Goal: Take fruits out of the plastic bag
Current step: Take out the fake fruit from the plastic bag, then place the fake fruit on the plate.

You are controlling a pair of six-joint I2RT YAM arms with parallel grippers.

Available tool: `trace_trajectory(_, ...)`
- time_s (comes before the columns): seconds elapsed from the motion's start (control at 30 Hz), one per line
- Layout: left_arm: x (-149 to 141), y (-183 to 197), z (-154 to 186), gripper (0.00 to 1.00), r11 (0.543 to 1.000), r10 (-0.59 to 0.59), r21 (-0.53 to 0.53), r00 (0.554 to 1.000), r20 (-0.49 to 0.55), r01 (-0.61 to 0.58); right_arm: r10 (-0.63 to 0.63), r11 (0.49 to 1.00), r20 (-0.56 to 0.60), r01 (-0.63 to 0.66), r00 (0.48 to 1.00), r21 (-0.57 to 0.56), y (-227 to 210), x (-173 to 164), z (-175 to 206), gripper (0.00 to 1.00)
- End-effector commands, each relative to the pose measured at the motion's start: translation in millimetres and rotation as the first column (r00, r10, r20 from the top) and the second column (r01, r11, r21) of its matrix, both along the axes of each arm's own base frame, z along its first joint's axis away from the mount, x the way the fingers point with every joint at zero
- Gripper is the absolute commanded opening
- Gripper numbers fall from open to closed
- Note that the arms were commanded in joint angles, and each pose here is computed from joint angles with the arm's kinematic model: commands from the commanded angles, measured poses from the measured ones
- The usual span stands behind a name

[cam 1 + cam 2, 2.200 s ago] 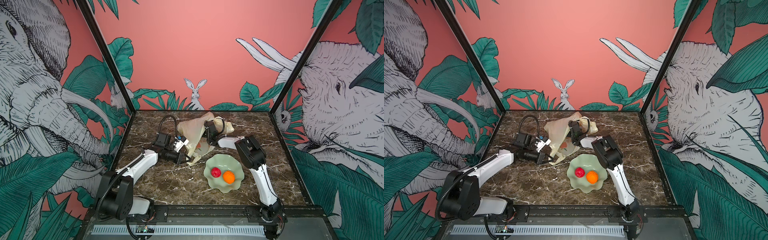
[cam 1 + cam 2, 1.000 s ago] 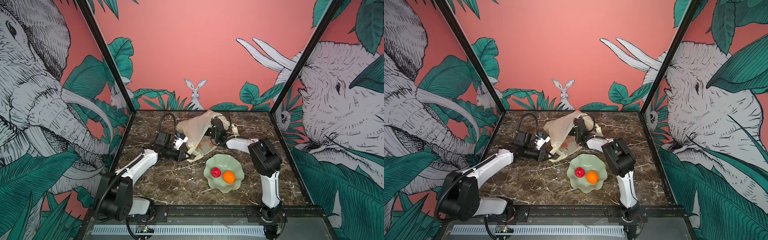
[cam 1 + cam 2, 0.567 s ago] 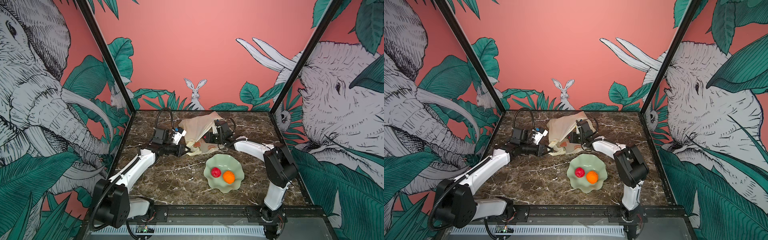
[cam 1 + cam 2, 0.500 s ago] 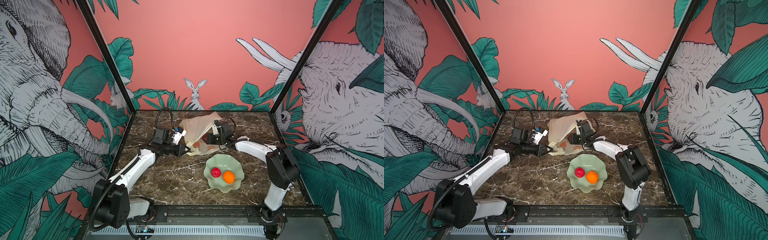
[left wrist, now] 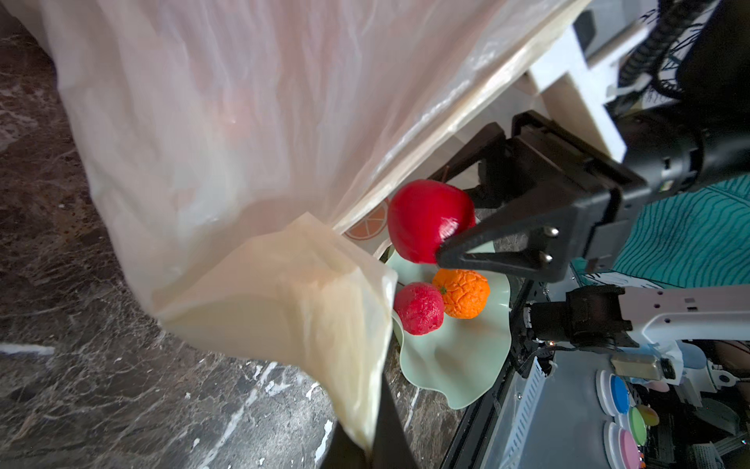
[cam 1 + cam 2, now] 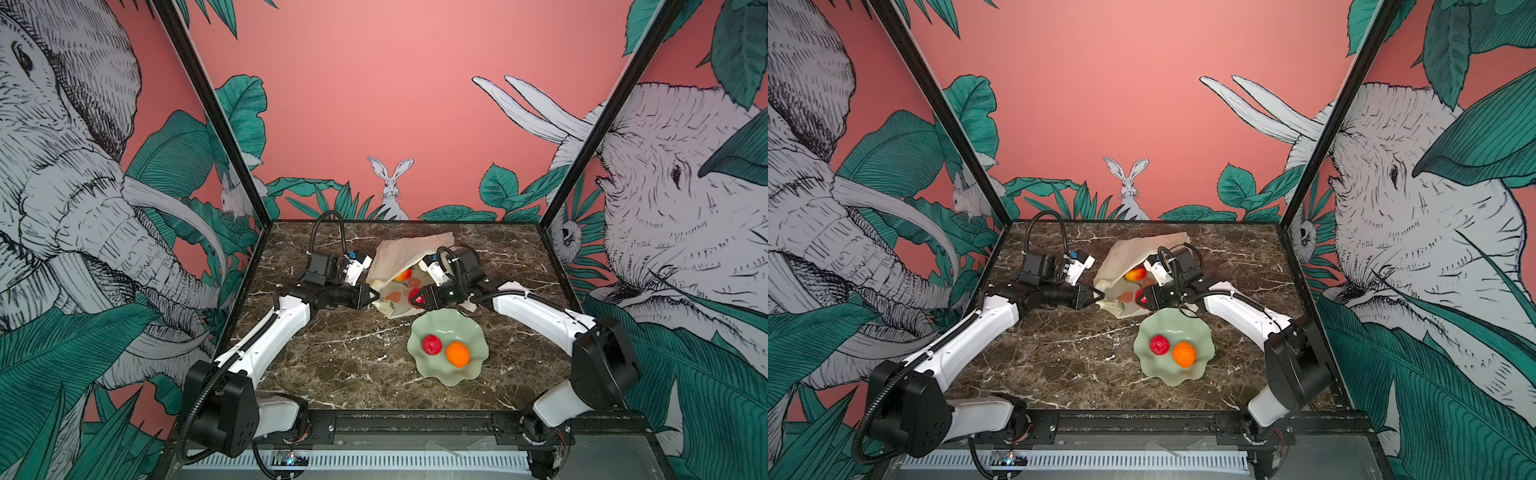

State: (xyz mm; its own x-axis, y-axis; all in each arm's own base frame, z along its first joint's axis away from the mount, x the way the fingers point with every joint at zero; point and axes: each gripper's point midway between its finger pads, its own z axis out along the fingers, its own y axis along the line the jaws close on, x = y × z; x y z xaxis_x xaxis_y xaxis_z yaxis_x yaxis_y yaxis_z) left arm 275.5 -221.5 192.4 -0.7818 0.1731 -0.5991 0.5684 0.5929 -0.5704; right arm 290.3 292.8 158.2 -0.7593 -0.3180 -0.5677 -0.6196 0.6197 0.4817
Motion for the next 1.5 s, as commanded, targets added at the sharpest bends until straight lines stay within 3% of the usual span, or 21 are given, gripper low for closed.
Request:
trace_trajectory(0.0,-3.8,0.1,13.3,0.00,1.000,0.001,-0.007,1.000,0.025,-0.001,0.139,0.989,-0.016,-0.138,0.990,0.045,2.1,-31.5,9.3,0.33)
trace_trajectory(0.2,-3.8,-2.3,13.3,0.00,1.000,0.002,-0.015,1.000,0.018,-0.002,0.239,0.963,-0.064,-0.228,0.969,0.144,5.5,-62.0,15.6,0.33)
trace_trajectory(0.3,-4.0,-5.0,15.6,0.00,1.000,-0.002,-0.021,1.000,0.021,0.002,0.194,0.977,-0.077,-0.186,0.978,0.101,1.6,-56.5,4.7,0.32)
trace_trajectory(0.47,-4.0,-7.1,25.1,0.00,1.000,-0.005,-0.026,0.999,0.045,0.006,0.293,0.928,-0.078,-0.264,0.953,0.264,25.3,-61.2,27.2,0.33)
trace_trajectory(0.57,-2.3,-6.1,36.4,0.00,0.999,0.013,-0.033,0.997,0.079,-0.011,0.354,0.906,-0.118,-0.309,0.928,0.290,34.1,-68.5,27.0,0.32)
trace_trajectory(0.9,-0.4,-13.3,46.3,0.00,0.998,0.024,-0.060,0.994,0.103,-0.018,0.469,0.883,-0.266,-0.448,0.842,0.139,17.1,-128.5,-1.1,0.31)
trace_trajectory(1.1,1.8,-13.1,39.6,0.00,0.999,0.020,-0.040,0.995,0.103,-0.016,0.403,0.912,-0.207,-0.410,0.892,0.011,-0.3,-130.9,-2.8,0.31)
trace_trajectory(1.3,2.9,-13.4,36.5,0.00,0.999,0.022,-0.037,0.995,0.100,-0.018,0.247,0.942,-0.141,-0.271,0.959,-0.196,-38.3,-120.5,-20.9,0.32)
trace_trajectory(1.47,3.0,-13.4,33.7,0.00,0.999,0.018,-0.033,0.995,0.095,-0.015,0.200,0.942,-0.117,-0.223,0.973,-0.249,-54.3,-123.6,-32.9,0.35)
